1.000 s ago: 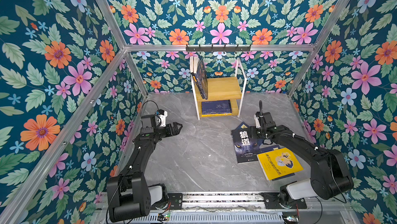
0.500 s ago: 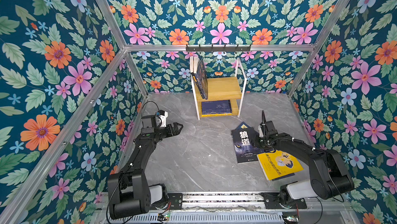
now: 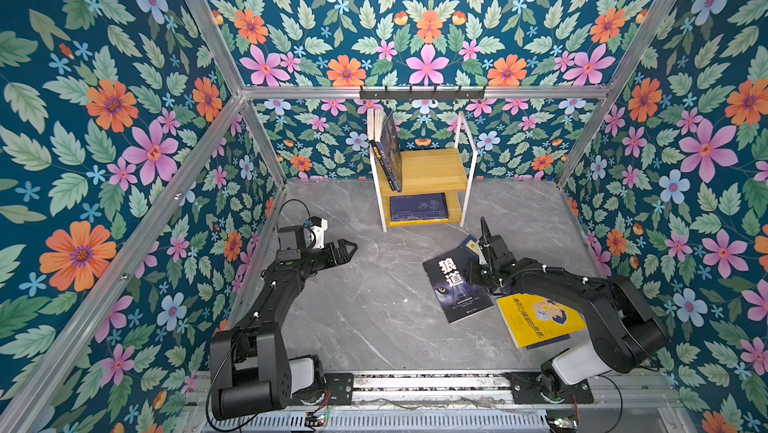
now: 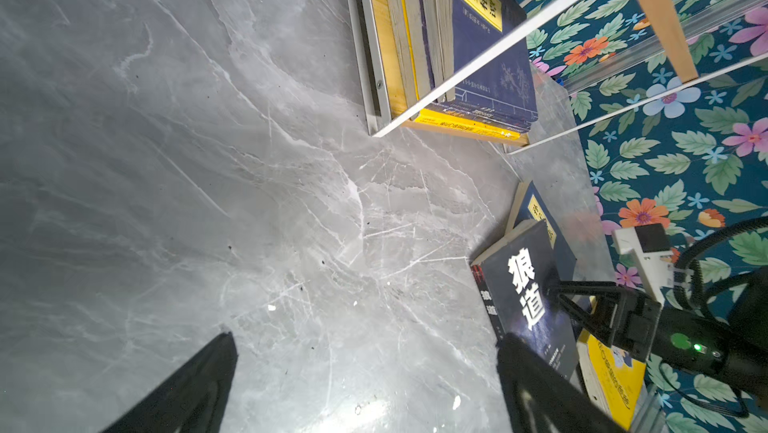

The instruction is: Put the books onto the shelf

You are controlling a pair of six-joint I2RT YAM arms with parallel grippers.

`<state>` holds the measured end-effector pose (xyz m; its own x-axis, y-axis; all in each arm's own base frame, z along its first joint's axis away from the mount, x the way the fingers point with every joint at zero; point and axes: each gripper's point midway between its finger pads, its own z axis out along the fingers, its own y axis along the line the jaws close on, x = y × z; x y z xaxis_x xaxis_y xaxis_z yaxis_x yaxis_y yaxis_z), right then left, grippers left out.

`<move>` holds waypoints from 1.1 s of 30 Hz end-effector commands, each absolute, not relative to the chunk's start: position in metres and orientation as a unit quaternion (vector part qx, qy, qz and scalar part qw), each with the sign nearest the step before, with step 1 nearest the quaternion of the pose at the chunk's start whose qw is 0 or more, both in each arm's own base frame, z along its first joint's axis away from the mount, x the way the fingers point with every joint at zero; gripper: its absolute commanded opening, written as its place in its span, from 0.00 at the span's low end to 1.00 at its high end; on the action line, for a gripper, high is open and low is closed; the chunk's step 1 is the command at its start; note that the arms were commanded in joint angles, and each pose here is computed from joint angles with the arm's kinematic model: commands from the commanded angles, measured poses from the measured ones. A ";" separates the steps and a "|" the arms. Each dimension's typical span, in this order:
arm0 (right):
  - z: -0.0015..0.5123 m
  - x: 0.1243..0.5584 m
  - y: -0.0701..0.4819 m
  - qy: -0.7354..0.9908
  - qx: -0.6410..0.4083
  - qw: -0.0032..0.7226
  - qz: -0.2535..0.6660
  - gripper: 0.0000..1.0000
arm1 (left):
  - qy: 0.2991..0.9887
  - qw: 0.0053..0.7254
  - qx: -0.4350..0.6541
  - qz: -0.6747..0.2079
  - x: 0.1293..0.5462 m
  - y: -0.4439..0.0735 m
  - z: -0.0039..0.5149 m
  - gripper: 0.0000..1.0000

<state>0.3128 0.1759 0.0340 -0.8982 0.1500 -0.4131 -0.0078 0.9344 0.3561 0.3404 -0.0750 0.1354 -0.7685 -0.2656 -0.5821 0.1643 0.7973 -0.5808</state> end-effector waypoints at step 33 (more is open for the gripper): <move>-0.014 0.234 0.269 0.974 0.026 0.101 0.202 0.53 | 0.907 0.224 -0.096 -0.344 0.313 -0.123 0.056 0.92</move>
